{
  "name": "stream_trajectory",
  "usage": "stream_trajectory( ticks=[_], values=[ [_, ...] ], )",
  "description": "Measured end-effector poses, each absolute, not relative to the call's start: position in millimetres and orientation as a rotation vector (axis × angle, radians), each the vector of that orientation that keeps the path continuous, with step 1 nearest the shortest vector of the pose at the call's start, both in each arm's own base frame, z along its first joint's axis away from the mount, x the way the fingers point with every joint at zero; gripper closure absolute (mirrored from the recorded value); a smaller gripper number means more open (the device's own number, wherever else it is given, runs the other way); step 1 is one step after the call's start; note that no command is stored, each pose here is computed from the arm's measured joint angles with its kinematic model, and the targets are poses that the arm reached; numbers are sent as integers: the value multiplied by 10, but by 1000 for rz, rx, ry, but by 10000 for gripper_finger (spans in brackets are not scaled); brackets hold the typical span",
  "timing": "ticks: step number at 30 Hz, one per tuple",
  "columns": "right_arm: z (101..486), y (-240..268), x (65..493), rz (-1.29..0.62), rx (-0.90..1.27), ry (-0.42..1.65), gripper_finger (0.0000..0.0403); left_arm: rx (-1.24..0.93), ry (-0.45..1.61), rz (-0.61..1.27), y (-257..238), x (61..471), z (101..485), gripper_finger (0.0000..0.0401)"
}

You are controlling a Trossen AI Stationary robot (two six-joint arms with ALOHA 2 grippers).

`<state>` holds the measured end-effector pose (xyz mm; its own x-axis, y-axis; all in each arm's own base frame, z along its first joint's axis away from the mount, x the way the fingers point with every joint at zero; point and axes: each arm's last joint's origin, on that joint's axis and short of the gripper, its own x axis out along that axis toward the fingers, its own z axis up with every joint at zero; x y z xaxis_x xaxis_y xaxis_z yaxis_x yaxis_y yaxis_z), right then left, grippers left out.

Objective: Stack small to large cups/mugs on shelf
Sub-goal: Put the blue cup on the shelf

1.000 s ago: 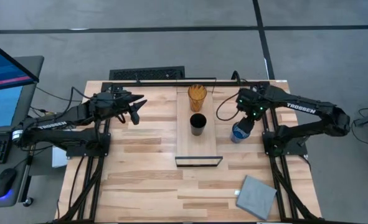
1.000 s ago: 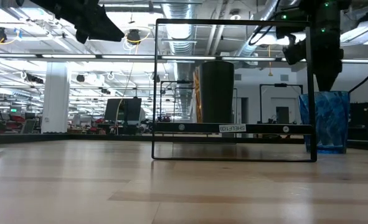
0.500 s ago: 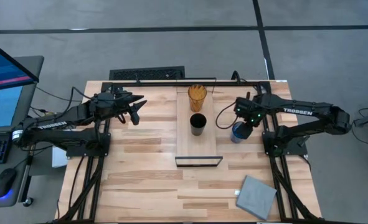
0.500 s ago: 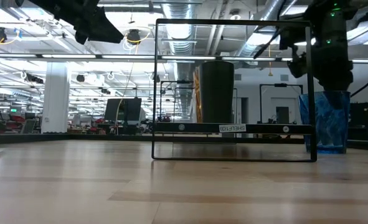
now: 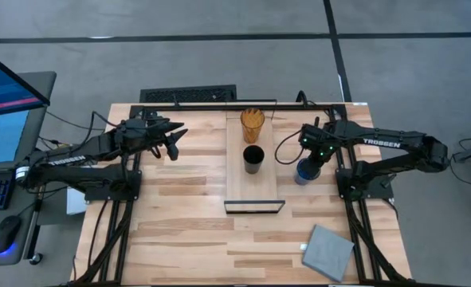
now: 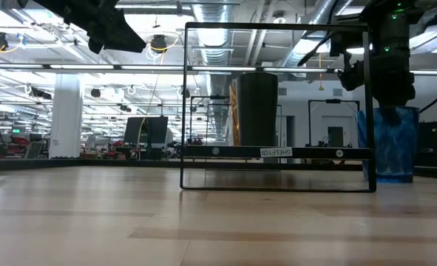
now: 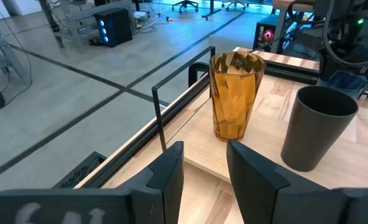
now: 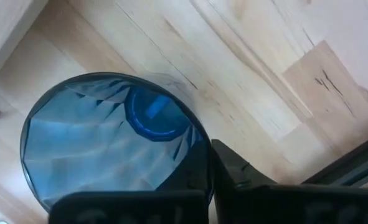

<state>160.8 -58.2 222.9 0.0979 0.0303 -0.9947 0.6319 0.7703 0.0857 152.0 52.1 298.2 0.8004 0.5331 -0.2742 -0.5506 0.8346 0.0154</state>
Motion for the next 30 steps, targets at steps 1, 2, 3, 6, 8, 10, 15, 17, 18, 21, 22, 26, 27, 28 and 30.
stream_trajectory(
  ticks=[1,2,3,6,8,10,15,17,18,21,22,26,27,28,30],
  values=[
    [2229,-582,1608,-485,581,1419,385,-68,276,582,521,1519,2981,287],
    [2229,-582,1608,-485,581,1419,385,-68,277,582,520,1519,2979,287],
    [2229,-582,1609,-485,581,1418,386,-69,279,582,520,1518,2977,287],
    [2229,-584,1611,-485,581,1416,392,-70,282,582,520,1517,2975,287],
    [2232,-583,1611,-486,589,1415,390,-77,279,581,519,1518,2975,287],
    [2255,-585,1621,-482,592,1411,390,-82,278,581,519,1518,2975,287],
    [2448,-596,1674,-477,592,1366,392,-86,276,581,519,1518,2975,287],
    [2565,-603,1696,-482,599,1339,392,-88,276,580,519,1519,2975,287],
    [2627,-606,1705,-484,603,1325,392,-88,276,580,519,1519,2975,287],
    [2828,-598,1721,-483,608,1293,392,-89,276,580,519,1519,2975,287],
    [2898,-590,1733,-482,610,1274,392,-89,276,580,519,1519,2975,287],
    [3155,-508,1780,-446,639,1202,392,-95,273,581,519,1519,2975,287],
    [3212,-475,1797,-429,638,1184,392,-96,273,581,519,1519,2975,287],
    [3252,-440,1820,-416,635,1176,392,-96,273,581,520,1519,2975,287],
    [3309,-361,1887,-387,628,1179,392,-96,273,581,519,1519,2975,287]
  ],
)
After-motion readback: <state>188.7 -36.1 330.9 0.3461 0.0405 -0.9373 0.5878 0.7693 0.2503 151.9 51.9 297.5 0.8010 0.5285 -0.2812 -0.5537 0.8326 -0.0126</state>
